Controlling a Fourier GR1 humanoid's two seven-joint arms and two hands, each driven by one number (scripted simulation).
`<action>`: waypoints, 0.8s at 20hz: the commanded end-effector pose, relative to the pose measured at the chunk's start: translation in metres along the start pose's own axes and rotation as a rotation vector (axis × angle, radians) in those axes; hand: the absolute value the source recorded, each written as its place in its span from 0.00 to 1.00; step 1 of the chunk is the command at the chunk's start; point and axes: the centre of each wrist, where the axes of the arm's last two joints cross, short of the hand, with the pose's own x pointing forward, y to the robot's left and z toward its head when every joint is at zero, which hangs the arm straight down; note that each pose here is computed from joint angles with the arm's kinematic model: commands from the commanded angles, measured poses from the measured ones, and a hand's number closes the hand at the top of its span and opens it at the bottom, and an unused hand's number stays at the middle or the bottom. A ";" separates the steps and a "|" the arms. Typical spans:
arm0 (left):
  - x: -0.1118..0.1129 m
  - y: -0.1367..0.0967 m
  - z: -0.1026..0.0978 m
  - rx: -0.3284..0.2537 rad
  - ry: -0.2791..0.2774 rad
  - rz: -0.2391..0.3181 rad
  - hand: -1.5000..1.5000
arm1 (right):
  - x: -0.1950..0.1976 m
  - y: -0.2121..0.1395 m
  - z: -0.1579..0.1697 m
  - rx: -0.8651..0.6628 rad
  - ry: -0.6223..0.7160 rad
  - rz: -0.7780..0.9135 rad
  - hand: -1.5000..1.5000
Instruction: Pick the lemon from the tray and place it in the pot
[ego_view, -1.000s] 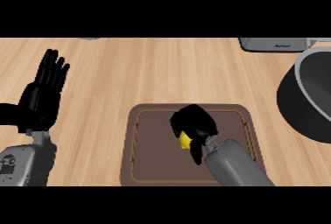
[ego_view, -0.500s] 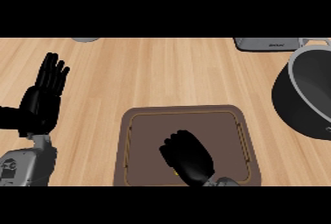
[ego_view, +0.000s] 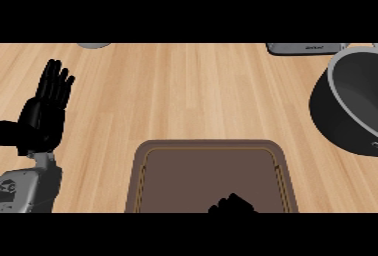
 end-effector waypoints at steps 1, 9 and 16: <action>0.000 0.003 0.003 -0.004 -0.003 -0.002 0.50 | 0.005 -0.046 0.034 -0.195 0.114 -0.062 1.00; 0.013 0.008 -0.007 -0.010 -0.007 0.001 0.50 | -0.030 -0.123 0.065 -0.515 0.269 -0.011 1.00; -0.006 -0.005 0.001 -0.012 -0.014 0.001 0.50 | -0.076 -0.124 0.059 -0.516 0.382 0.028 1.00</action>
